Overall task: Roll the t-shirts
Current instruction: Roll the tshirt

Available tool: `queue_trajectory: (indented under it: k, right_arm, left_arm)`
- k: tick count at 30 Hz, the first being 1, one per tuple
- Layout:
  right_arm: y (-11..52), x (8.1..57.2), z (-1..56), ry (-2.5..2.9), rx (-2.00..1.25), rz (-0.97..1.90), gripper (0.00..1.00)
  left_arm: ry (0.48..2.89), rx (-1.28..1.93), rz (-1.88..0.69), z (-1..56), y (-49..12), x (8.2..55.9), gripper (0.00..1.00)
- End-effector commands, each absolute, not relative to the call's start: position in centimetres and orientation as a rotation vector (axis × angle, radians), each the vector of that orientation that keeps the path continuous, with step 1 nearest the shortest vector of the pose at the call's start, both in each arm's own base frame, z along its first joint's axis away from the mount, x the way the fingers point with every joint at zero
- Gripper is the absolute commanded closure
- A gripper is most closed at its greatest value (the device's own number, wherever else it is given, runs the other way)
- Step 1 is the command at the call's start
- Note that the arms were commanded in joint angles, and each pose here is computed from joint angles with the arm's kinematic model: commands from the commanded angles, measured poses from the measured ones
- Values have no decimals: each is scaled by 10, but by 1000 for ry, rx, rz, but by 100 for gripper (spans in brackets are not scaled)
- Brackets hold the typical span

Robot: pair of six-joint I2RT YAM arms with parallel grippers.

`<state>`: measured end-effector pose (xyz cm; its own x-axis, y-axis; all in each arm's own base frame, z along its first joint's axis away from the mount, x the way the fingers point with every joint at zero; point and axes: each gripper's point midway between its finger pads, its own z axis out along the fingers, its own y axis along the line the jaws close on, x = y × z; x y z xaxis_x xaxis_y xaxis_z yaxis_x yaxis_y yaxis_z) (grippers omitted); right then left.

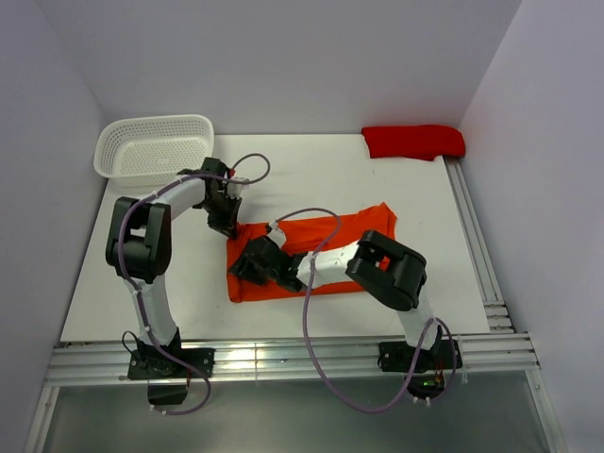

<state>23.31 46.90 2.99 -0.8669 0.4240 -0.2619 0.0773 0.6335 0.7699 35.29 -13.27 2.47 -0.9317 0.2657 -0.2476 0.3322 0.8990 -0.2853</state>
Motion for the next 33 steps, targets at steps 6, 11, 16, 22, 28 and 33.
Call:
queue_trajectory:
  k: [6, 11, 16, 22, 28, 33]
  right_arm:
    - [417, 222, 29, 2508, 248, 516, 49]
    - [420, 230, 52, 2455, 204, 414, 49]
    - [436, 244, 62, 2409, 153, 359, 50]
    - [458, 255, 65, 2371, 107, 339, 50]
    - [469, 262, 57, 2371, 79, 279, 50]
    - [469, 258, 45, 2396, 67, 222, 50]
  left_arm:
    - [2828, 476, -275, 47, -129, 362, 100]
    - [2827, 509, -252, 52, -138, 361, 100]
    - [2834, 532, -236, 51, -142, 360, 100]
    - [2856, 495, -233, 50, -148, 359, 100]
    - [2862, 500, -236, 50, -153, 359, 100]
    - [2867, 509, -236, 49, -156, 358, 100]
